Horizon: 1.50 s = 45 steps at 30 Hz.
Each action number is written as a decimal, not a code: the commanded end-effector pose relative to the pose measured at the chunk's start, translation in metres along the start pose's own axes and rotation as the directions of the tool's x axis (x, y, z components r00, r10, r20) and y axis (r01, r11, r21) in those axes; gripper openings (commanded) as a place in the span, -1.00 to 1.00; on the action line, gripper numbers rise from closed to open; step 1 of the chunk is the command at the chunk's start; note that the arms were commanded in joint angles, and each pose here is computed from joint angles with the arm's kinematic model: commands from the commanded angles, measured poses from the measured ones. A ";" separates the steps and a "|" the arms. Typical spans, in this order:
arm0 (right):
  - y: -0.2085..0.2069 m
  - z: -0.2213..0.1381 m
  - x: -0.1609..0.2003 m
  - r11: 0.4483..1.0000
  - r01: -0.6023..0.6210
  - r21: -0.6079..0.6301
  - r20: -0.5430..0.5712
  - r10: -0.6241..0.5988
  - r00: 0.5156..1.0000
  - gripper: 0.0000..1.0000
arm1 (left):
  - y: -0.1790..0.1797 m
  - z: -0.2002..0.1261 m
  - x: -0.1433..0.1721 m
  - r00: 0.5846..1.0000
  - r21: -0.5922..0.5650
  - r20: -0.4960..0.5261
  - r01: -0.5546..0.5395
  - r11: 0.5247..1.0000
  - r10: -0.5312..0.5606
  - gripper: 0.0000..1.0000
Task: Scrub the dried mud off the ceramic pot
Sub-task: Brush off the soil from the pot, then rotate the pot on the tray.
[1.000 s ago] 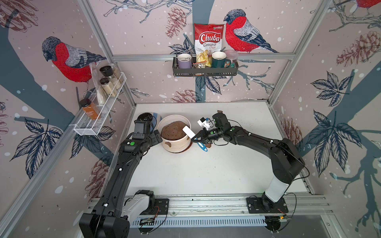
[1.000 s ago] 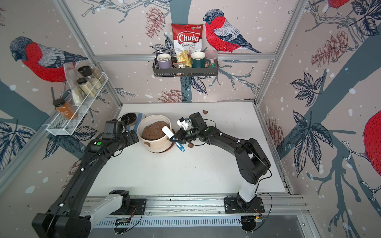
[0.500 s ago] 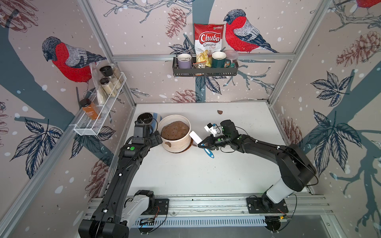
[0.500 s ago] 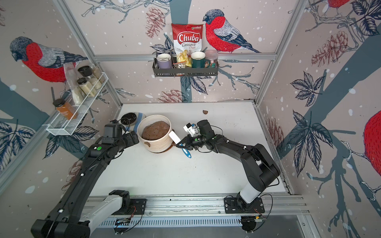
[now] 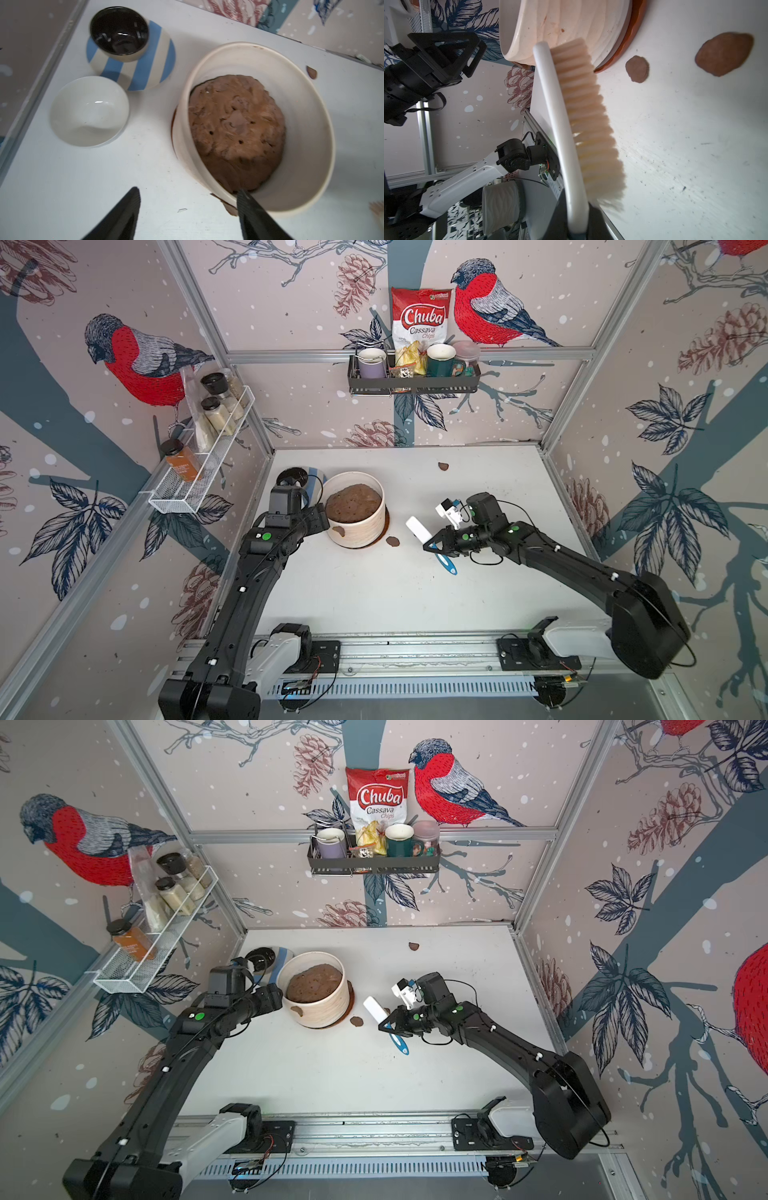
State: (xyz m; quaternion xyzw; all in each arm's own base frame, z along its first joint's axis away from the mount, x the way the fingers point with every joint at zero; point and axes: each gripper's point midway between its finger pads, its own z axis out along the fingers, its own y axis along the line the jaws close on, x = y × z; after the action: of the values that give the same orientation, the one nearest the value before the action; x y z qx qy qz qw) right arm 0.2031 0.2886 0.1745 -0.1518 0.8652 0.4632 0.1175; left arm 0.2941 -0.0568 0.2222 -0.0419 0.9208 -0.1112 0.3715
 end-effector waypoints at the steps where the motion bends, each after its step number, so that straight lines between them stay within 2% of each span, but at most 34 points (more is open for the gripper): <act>1: 0.000 -0.013 -0.003 0.991 0.106 0.080 0.046 -0.110 0.993 -0.98 | -0.055 -0.012 0.003 0.962 0.192 0.015 -0.271 0.943 0.274 0.46; 3: 0.012 -0.020 -0.007 0.989 0.137 0.050 0.078 -0.140 0.987 -0.97 | -0.072 -0.016 0.009 0.929 0.233 0.002 -0.361 0.903 0.371 0.49; 6: 0.023 -0.027 -0.008 0.984 0.175 0.034 0.087 -0.177 0.980 -0.96 | -0.086 -0.009 0.024 0.884 0.289 -0.078 -0.422 0.859 0.460 0.50; 9: 0.029 -0.031 -0.010 0.982 0.186 0.030 0.087 -0.188 0.978 -0.98 | -0.089 0.003 0.038 0.808 0.281 -0.162 -0.512 0.812 0.566 0.51; 12: 0.041 -0.029 -0.012 0.984 0.174 -0.028 0.108 -0.170 0.979 -1.00 | -0.084 0.015 0.043 0.735 0.226 -0.252 -0.588 0.777 0.629 0.38; 14: 0.051 -0.022 -0.008 0.980 0.181 -0.079 0.098 -0.173 0.980 -1.00 | -0.084 0.023 0.043 0.713 0.216 -0.291 -0.600 0.770 0.638 0.28; 16: 0.054 -0.016 -0.002 0.977 0.199 -0.077 0.077 -0.193 0.978 -1.00 | -0.085 0.027 0.043 0.701 0.219 -0.317 -0.602 0.768 0.639 0.16; 28: 0.041 -0.009 0.001 0.985 0.172 -0.025 0.069 -0.170 0.983 -1.00 | -0.087 0.041 0.058 0.678 0.246 -0.375 -0.584 0.774 0.631 -0.38; 30: 0.036 -0.008 0.001 0.986 0.165 -0.006 0.066 -0.165 0.984 -1.00 | -0.087 0.043 0.059 0.678 0.246 -0.386 -0.579 0.778 0.626 -0.56; 32: 0.036 -0.008 0.001 0.986 0.164 -0.009 0.069 -0.162 0.984 -1.00 | -0.088 0.046 0.060 0.683 0.244 -0.394 -0.568 0.786 0.615 -0.85; 33: 0.036 -0.007 0.002 0.986 0.163 -0.017 0.066 -0.162 0.985 -1.00 | -0.089 0.047 0.061 0.685 0.249 -0.396 -0.561 0.789 0.612 -0.91; 42: 0.037 -0.002 0.008 0.983 0.180 -0.036 0.027 -0.179 0.984 -1.00 | -0.095 0.054 0.072 0.694 0.270 -0.432 -0.510 0.817 0.576 -0.94; 45: 0.037 -0.003 0.006 0.983 0.181 -0.040 0.023 -0.181 0.983 -1.00 | -0.101 0.052 0.075 0.698 0.300 -0.437 -0.481 0.824 0.567 -0.73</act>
State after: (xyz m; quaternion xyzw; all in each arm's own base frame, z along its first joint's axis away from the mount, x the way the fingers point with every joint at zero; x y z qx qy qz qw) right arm 0.1831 0.2998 0.1921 -0.2082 0.8513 0.4564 0.1541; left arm 0.3091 -0.1859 0.1827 0.2886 0.9279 -0.0780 0.2229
